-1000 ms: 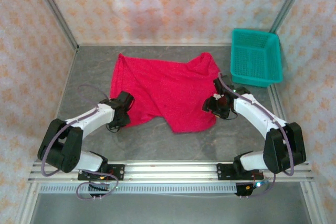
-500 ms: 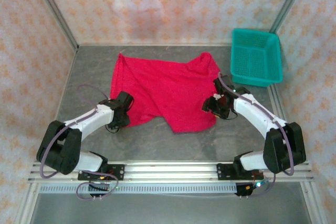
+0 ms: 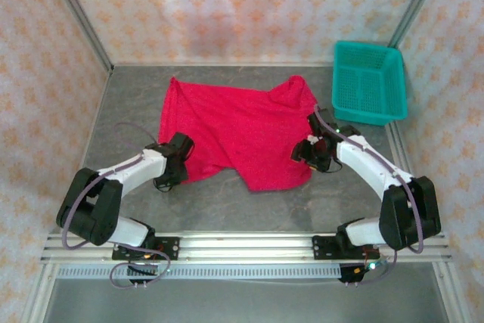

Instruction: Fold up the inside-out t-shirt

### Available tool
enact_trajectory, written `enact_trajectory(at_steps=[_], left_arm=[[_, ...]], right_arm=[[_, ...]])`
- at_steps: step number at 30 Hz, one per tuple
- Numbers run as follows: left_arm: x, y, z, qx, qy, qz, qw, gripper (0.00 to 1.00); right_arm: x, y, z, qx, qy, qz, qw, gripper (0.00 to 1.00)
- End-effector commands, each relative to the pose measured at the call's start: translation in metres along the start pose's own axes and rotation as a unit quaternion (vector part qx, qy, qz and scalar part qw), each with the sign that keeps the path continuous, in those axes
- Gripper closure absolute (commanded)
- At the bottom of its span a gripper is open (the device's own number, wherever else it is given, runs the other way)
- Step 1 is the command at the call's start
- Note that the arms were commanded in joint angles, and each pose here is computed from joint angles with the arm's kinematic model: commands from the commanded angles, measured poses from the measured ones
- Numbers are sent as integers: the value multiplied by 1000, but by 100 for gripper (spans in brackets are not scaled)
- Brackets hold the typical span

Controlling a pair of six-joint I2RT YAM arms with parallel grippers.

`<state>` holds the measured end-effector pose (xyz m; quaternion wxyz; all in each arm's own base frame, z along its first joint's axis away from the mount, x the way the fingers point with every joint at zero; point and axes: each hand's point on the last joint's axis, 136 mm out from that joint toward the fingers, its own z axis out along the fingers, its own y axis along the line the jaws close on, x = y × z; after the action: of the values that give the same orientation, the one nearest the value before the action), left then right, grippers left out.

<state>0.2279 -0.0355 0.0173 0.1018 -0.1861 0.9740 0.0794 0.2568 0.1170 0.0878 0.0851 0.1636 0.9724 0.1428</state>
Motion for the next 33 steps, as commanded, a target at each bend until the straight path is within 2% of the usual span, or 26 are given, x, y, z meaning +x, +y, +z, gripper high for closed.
enact_trajectory(at_steps=[1, 7, 10, 11, 12, 14, 16, 20, 21, 23, 26, 30, 33], left_arm=[[-5, 10, -13, -16, -17, 4, 1000, 100], [-24, 3, -54, 25, -53, -11, 998, 100], [-33, -1, -75, 53, -73, -24, 996, 100], [-36, -1, -81, 62, -80, -30, 994, 100], [-40, 0, -87, 68, -86, -35, 993, 100], [-51, 6, -98, 81, -100, -55, 990, 100], [-60, 14, -106, 98, -102, -77, 987, 100], [-70, 11, -120, 136, -104, -86, 981, 100], [-68, 5, -118, 151, -96, -81, 980, 97], [-62, -12, -112, 184, -80, -68, 977, 85], [-50, -23, -94, 173, -67, -53, 981, 72], [-44, -43, -75, 168, -49, -29, 984, 61], [-50, -52, -66, 145, -40, -10, 989, 61]], right_arm=[[19, -13, 3, 22, 26, -1, 999, 38], [56, -11, 26, 1, 63, 6, 998, 36], [59, -3, 45, -27, 58, 26, 998, 37], [51, 2, 51, -35, 43, 32, 998, 43], [41, 6, 53, -37, 26, 33, 998, 54], [16, 15, 46, -29, -11, 31, 999, 84], [-6, 26, 28, -20, -42, 18, 999, 100], [-36, 44, -34, -19, -90, -15, 996, 100], [-41, 50, -50, -30, -101, -18, 994, 100], [-48, 64, -88, -58, -126, -26, 990, 100], [-59, 79, -134, -88, -162, -27, 983, 100], [-89, 97, -157, -112, -186, -16, 976, 100], [-132, 113, -144, -118, -189, 0, 975, 100]])
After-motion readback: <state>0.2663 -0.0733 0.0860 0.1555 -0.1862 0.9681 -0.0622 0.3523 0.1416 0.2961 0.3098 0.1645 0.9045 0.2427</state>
